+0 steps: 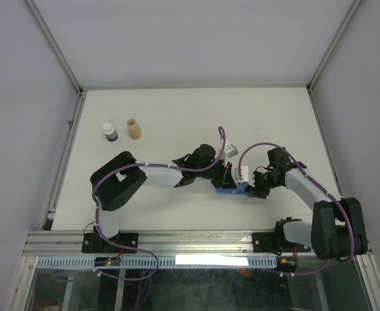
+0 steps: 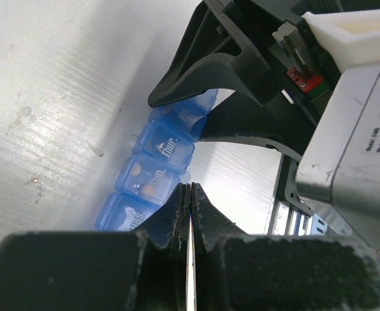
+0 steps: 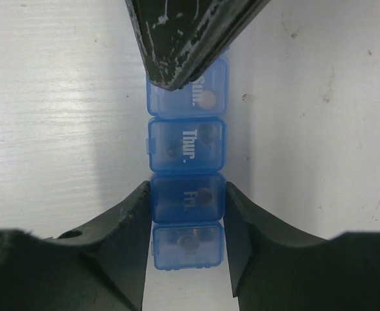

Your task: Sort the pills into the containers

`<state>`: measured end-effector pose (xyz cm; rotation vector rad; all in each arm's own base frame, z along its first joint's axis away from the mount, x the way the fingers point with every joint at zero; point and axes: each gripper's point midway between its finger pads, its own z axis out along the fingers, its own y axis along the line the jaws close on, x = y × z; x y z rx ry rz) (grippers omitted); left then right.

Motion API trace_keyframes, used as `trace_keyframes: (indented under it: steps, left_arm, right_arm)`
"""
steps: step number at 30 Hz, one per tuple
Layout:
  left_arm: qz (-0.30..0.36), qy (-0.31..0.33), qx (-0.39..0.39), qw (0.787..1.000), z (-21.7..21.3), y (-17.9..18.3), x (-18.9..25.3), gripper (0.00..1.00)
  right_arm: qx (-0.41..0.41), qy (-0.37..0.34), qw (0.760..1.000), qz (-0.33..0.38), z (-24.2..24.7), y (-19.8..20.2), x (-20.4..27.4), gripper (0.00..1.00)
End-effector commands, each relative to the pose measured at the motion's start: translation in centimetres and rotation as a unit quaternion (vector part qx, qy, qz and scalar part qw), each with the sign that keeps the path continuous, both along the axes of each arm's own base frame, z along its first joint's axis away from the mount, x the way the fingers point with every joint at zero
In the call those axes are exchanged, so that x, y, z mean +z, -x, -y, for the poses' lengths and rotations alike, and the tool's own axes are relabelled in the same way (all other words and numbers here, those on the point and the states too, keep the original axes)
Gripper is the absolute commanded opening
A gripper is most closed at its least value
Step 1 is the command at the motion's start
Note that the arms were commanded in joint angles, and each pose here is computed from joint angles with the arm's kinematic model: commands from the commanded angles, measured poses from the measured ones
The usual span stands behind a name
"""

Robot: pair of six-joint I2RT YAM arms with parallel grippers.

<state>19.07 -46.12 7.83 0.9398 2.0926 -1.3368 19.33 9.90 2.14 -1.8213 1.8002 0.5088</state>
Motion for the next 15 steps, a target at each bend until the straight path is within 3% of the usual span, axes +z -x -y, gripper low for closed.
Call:
trace_keyframes:
  steps: [1,8,15]
  left_arm:
    - [0.04,0.055,-0.006,0.998,1.5,-0.5,4.7,0.0]
    - [0.052,0.049,0.005,0.997,1.2,-0.9,4.4,0.0]
    - [0.115,0.059,0.022,0.991,-0.4,-1.5,5.9,0.0]
  right_arm:
    - [-0.002,0.005,1.0,-0.007,0.0,-0.1,-0.2,0.38]
    - [-0.002,0.005,1.0,-0.007,0.0,-0.1,-0.2,0.39]
    - [0.0,0.006,1.0,-0.006,0.0,-0.1,-0.1,0.4]
